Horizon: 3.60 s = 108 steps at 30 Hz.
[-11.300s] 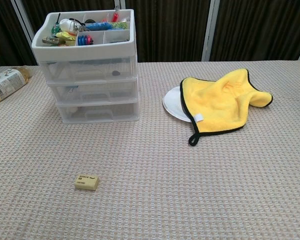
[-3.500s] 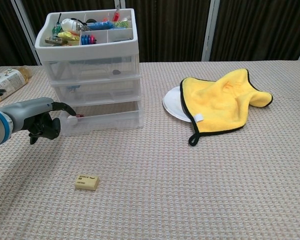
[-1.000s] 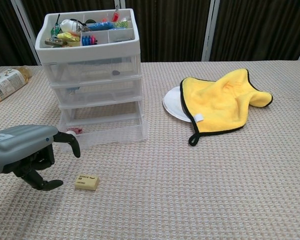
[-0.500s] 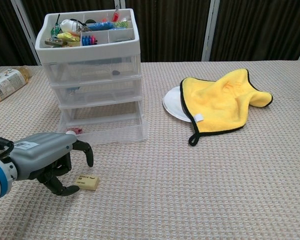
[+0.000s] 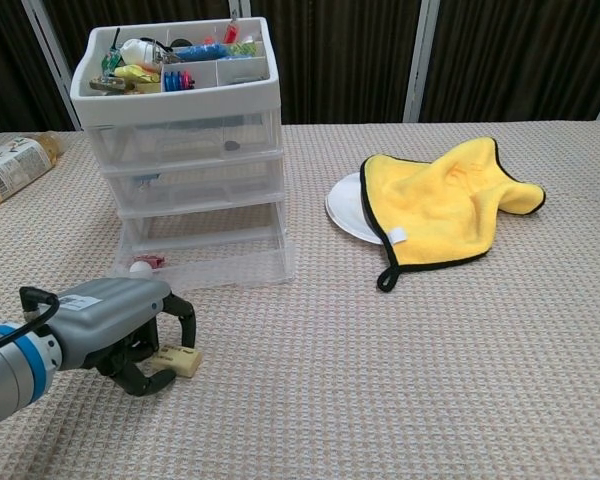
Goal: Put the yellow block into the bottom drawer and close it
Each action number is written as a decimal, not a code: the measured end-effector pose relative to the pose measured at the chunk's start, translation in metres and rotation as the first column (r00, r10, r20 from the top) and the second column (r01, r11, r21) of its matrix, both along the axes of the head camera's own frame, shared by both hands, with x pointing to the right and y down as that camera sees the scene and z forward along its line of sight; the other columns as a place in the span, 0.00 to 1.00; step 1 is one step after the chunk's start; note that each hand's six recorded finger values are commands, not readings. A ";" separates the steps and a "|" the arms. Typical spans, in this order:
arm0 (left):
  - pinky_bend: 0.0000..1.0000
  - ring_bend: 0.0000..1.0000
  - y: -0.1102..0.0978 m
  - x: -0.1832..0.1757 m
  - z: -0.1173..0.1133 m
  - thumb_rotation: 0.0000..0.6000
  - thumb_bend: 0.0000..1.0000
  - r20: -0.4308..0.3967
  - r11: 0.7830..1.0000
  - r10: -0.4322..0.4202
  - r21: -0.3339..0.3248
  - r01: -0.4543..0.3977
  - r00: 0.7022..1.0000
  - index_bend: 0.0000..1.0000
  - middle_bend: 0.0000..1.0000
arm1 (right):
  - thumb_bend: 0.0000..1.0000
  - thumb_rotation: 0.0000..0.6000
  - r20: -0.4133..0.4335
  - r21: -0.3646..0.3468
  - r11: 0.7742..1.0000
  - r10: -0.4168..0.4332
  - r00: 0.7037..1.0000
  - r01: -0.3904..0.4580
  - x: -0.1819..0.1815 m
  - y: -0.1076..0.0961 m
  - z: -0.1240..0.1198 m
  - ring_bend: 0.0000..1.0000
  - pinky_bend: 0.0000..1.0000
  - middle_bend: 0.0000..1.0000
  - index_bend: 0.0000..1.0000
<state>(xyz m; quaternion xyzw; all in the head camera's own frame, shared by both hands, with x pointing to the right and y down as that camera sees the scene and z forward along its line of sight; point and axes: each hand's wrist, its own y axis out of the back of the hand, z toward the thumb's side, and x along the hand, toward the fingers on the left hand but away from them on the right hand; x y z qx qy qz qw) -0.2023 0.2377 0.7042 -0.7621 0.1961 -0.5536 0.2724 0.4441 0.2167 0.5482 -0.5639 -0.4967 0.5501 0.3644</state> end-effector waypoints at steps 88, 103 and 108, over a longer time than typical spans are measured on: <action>0.09 0.00 -0.020 -0.039 -0.020 1.00 0.61 0.362 0.303 0.852 0.250 -0.920 0.379 0.16 0.00 | 0.06 1.00 0.009 0.010 1.000 0.014 1.000 -0.014 0.000 0.000 -0.001 0.00 0.00 0.00 0.09; 0.09 0.00 -0.024 -0.035 -0.002 1.00 0.62 0.355 0.338 0.847 0.214 -0.916 0.396 0.16 0.00 | 0.06 1.00 0.011 0.011 1.000 0.014 1.000 -0.014 0.000 0.000 -0.001 0.00 0.00 0.00 0.09; 0.09 0.00 -0.026 -0.037 0.002 1.00 0.62 0.353 0.363 0.839 0.202 -0.910 0.413 0.16 0.00 | 0.06 1.00 0.012 0.011 1.000 0.013 1.000 -0.013 0.000 0.000 -0.001 0.00 0.00 0.00 0.09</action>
